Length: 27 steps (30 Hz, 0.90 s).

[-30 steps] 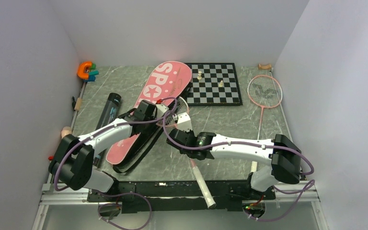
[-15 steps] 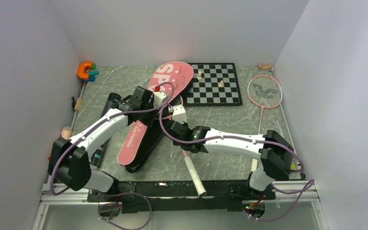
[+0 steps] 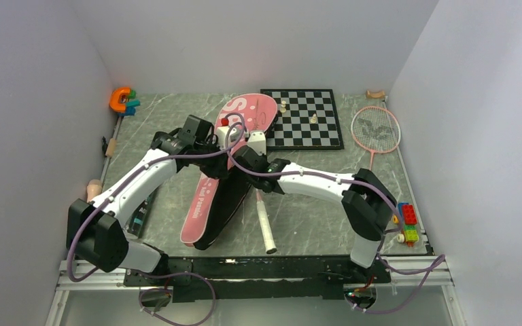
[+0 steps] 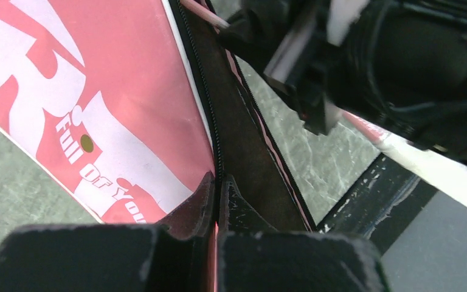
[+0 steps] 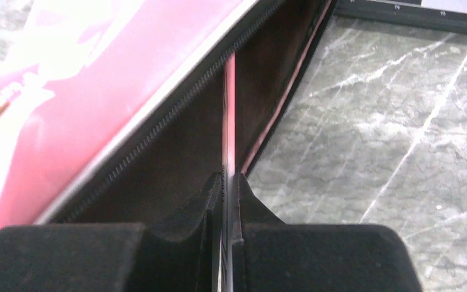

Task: Pack up the badminton gear

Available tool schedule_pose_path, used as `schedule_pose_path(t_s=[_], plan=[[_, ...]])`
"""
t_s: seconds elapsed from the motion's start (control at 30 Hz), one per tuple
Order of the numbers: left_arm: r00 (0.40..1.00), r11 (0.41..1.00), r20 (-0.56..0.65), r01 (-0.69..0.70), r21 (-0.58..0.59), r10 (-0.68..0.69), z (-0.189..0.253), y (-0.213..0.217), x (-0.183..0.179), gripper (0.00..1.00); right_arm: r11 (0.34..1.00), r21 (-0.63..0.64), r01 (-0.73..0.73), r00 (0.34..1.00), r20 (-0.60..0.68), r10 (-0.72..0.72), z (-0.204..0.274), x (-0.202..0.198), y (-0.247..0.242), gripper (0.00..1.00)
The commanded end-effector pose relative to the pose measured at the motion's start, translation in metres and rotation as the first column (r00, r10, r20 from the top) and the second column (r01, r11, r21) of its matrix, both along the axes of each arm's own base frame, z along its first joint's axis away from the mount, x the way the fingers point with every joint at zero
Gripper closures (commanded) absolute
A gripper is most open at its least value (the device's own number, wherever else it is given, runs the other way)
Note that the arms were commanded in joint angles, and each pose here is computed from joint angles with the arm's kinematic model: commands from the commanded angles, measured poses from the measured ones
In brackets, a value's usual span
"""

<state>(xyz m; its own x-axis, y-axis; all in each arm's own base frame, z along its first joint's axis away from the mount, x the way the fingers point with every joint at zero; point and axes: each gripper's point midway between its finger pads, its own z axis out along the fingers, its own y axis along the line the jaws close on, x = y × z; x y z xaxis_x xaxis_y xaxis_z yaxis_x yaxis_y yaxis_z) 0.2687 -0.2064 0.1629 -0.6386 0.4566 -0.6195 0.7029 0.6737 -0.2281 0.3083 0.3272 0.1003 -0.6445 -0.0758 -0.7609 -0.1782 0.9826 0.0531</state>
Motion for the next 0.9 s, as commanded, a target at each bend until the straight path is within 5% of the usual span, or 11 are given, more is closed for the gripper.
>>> schedule_pose_path(t_s=[0.0, 0.2, 0.47, 0.67, 0.77, 0.87], plan=[[0.999, 0.991, 0.010, 0.051, -0.120, -0.050, 0.031, -0.016, -0.001, 1.00, 0.987, 0.155, 0.039, 0.995, 0.080, -0.052, 0.037, 0.034, 0.020, 1.00], [0.998, 0.987, -0.019, 0.055, -0.149, -0.058, 0.025, -0.017, -0.006, 1.00, 0.931, 0.355, 0.084, 0.996, 0.006, -0.093, 0.028, 0.058, 0.018, 1.00], [0.996, 0.980, -0.043, 0.073, -0.183, -0.082, 0.028, -0.023, -0.008, 1.00, 0.789, 0.613, -0.046, 0.994, -0.047, 0.094, 0.043, 0.062, 0.061, 0.99], [0.996, 0.980, -0.029, 0.078, -0.181, -0.084, 0.026, -0.024, -0.003, 1.00, 0.693, 0.703, -0.161, 0.961, -0.049, 0.273, 0.046, 0.037, 0.074, 0.73], [0.996, 0.982, -0.024, 0.076, -0.171, -0.081, 0.022, -0.022, 0.001, 1.00, 0.680, 0.718, -0.149, 0.958, -0.067, 0.280, 0.039, 0.031, 0.060, 0.50], [0.996, 0.985, -0.035, 0.072, -0.156, -0.078, 0.013, -0.020, 0.002, 1.00, 0.688, 0.713, -0.135, 0.957, -0.086, 0.276, 0.031, 0.024, 0.047, 0.42]])
